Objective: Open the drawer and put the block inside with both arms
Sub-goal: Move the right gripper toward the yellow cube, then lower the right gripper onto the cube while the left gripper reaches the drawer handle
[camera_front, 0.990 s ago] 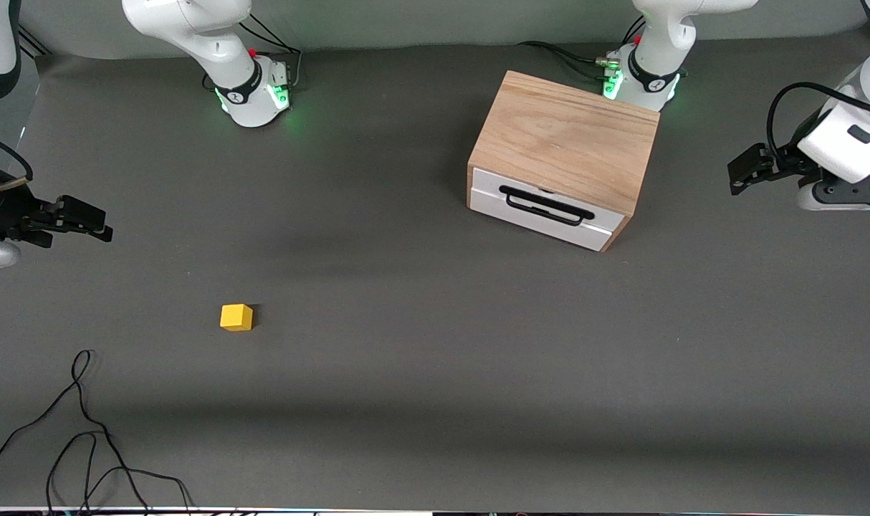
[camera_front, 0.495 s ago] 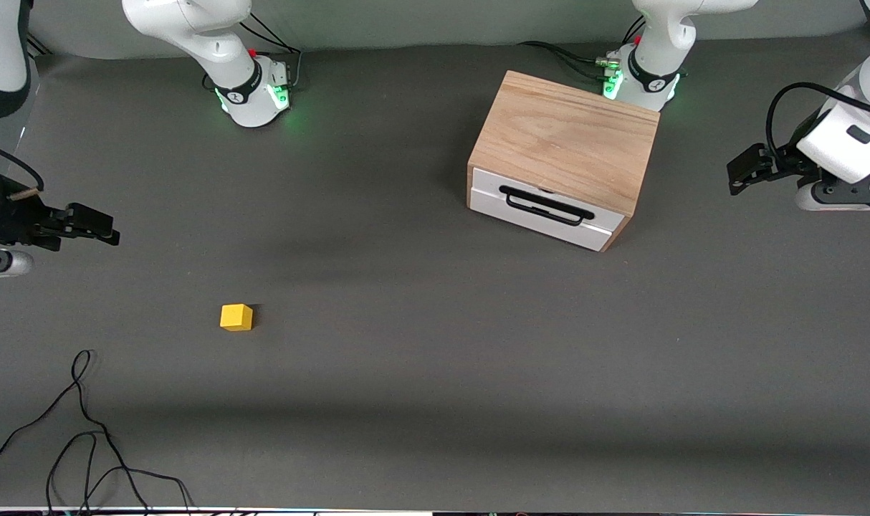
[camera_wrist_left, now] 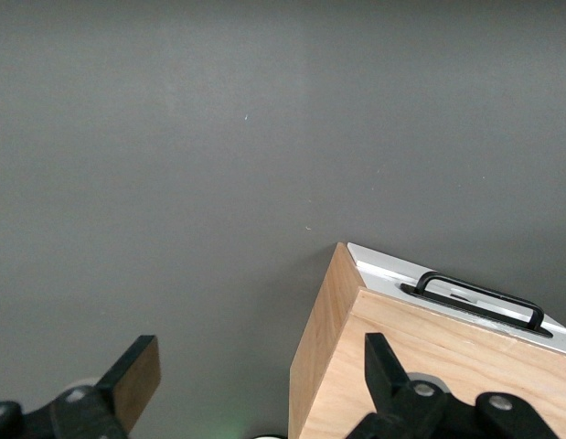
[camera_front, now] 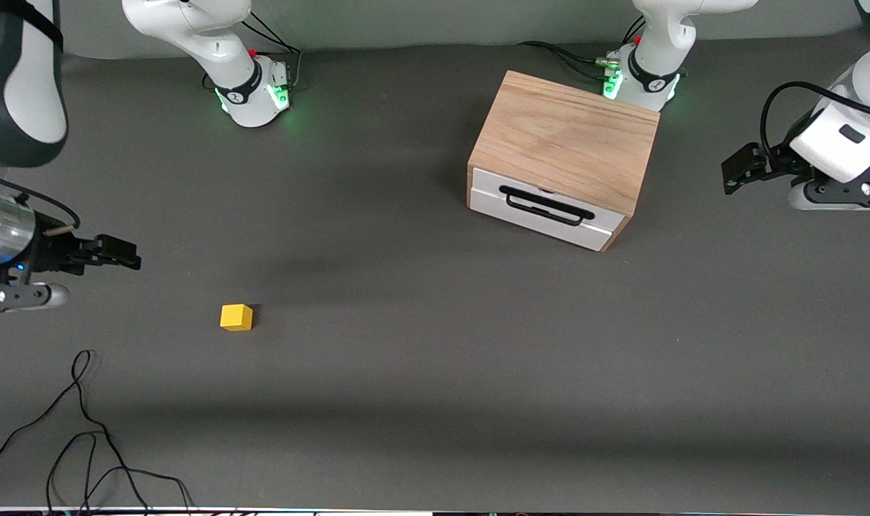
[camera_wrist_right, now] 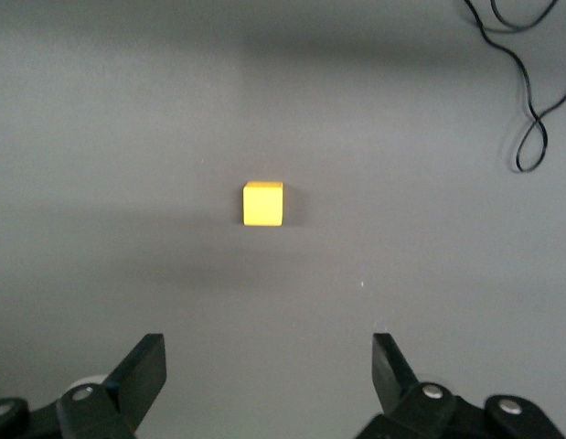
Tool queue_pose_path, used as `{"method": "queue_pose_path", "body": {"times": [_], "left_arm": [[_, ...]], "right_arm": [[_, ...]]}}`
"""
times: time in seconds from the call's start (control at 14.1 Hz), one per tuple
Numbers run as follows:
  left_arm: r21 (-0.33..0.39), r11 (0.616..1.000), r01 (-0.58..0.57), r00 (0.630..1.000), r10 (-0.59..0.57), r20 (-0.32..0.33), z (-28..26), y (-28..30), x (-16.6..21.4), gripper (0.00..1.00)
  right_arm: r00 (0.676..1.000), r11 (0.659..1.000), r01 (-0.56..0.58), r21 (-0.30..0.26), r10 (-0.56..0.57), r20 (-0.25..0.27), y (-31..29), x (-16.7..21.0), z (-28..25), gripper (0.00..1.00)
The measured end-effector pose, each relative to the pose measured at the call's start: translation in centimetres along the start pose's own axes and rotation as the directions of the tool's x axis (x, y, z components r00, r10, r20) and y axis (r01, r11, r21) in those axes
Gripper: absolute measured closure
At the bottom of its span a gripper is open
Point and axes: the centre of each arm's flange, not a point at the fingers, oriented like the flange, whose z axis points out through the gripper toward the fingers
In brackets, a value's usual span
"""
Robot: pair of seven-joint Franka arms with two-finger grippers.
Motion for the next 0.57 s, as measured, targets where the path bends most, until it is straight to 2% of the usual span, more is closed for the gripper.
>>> {"method": "queue_pose_path", "body": {"times": [0.21,0.57], "left_arm": [[-0.001,1.000,0.000,1.000,0.000,0.010,0.3,0.0,0.1,0.00],[-0.001,0.999,-0.043,0.998,0.043,0.047,1.4,-0.1,0.5,0.00]], "right_arm": [[1.000,1.000,0.004,-0.006,-0.004,-0.017,-0.3,1.1,2.8,0.00],[1.000,1.000,0.006,-0.018,-0.006,0.015,-0.5,3.1,8.6,0.00]]}}
